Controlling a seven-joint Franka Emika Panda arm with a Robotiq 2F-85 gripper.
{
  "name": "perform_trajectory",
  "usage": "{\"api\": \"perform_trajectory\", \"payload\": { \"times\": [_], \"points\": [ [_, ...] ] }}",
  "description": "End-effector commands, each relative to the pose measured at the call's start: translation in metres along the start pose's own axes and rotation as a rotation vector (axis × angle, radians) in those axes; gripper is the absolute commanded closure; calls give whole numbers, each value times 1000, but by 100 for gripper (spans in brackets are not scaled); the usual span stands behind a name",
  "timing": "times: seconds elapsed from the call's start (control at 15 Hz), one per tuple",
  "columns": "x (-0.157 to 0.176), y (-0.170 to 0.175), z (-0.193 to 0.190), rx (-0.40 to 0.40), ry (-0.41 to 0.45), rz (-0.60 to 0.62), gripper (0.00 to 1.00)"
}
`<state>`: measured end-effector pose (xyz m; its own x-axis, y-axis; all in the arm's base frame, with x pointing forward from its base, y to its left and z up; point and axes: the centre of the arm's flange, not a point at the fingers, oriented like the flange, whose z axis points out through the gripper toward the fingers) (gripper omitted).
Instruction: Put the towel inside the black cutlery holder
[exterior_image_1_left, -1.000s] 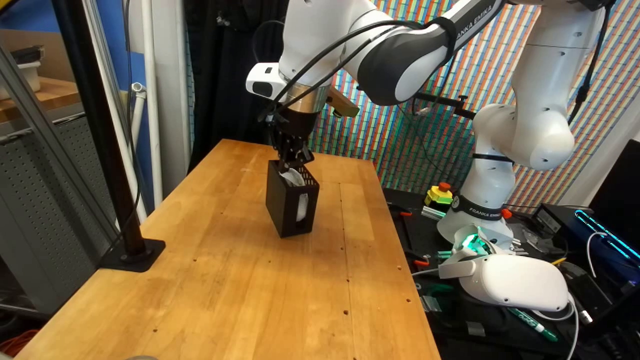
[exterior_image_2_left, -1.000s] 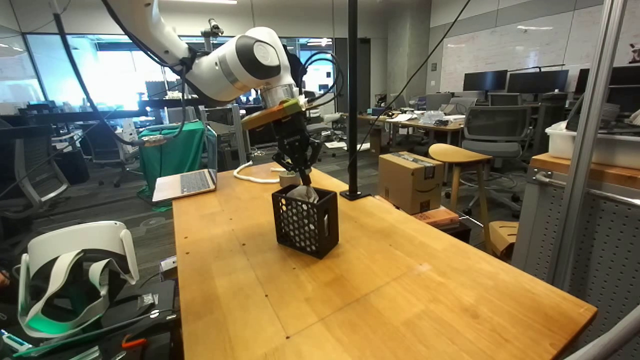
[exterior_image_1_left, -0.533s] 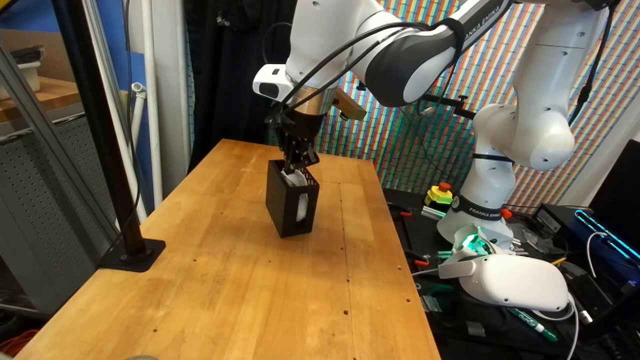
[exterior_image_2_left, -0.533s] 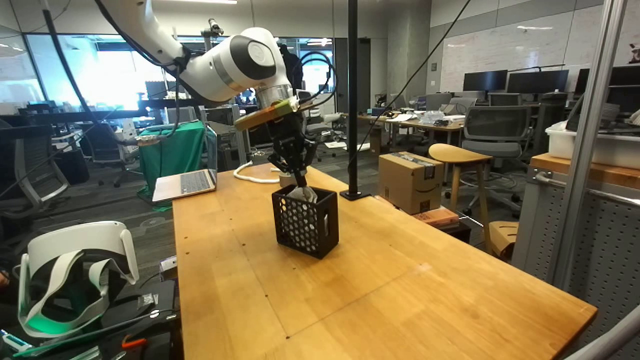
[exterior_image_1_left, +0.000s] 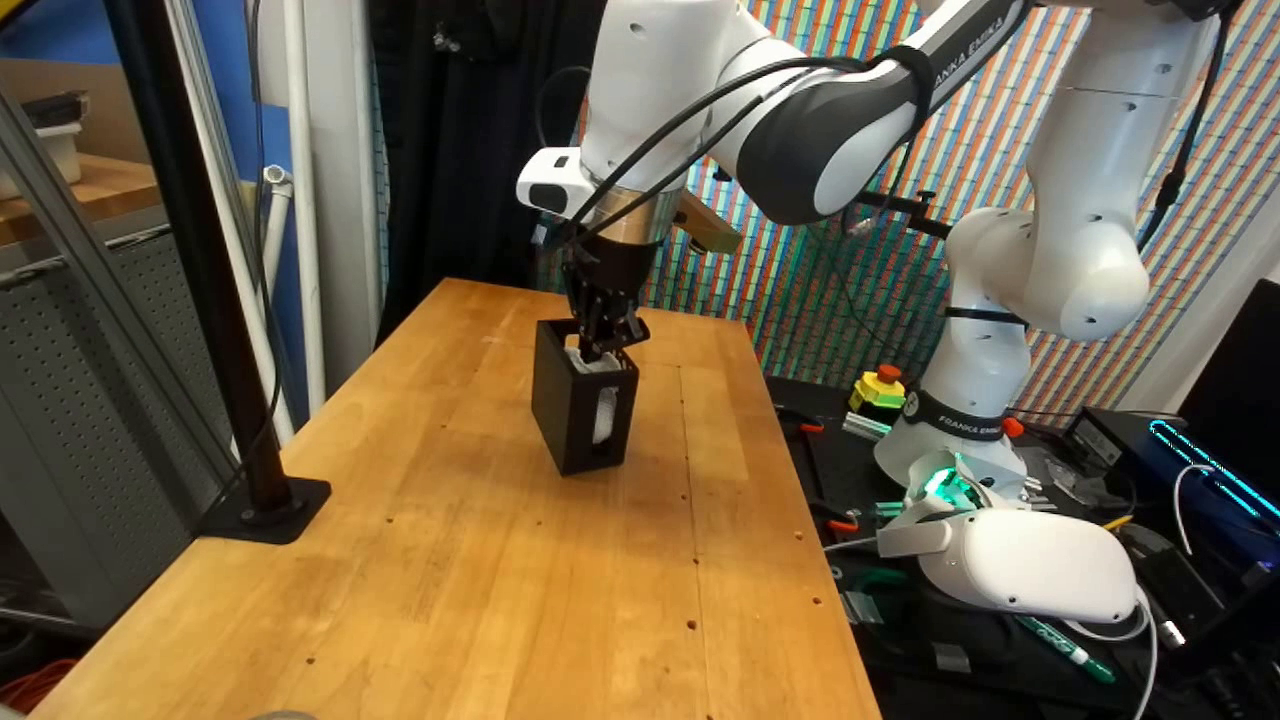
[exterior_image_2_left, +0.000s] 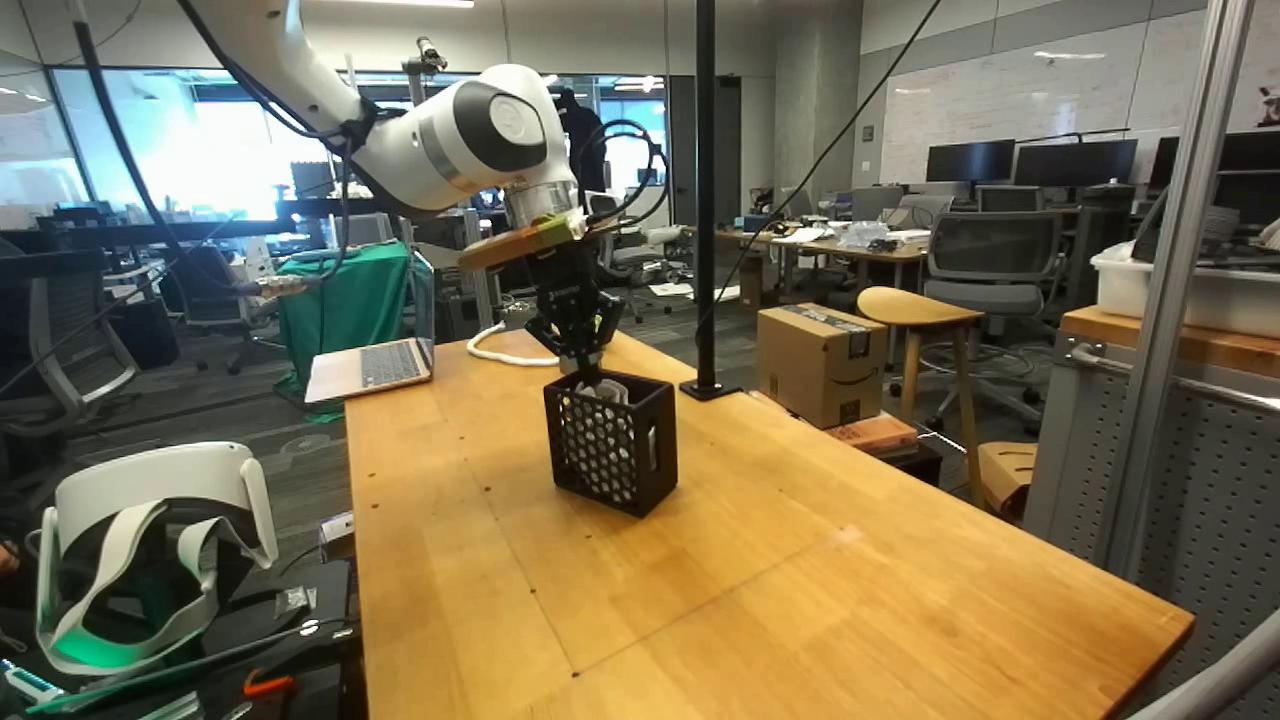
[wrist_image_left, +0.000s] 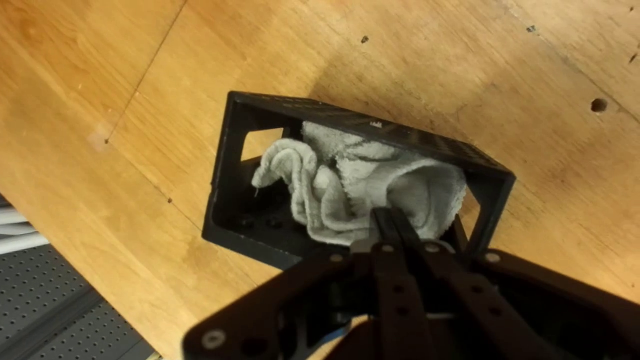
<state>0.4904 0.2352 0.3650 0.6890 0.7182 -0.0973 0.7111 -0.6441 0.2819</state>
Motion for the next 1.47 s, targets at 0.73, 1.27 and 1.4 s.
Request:
{"api": "perform_trajectory", "payload": {
  "times": [0.73,1.27,1.4],
  "points": [
    [-5,36,102,286,44,100,95],
    [-22,44,134,435,37,189,95],
    [-22,41,119,412,45,184,95]
  ]
}}
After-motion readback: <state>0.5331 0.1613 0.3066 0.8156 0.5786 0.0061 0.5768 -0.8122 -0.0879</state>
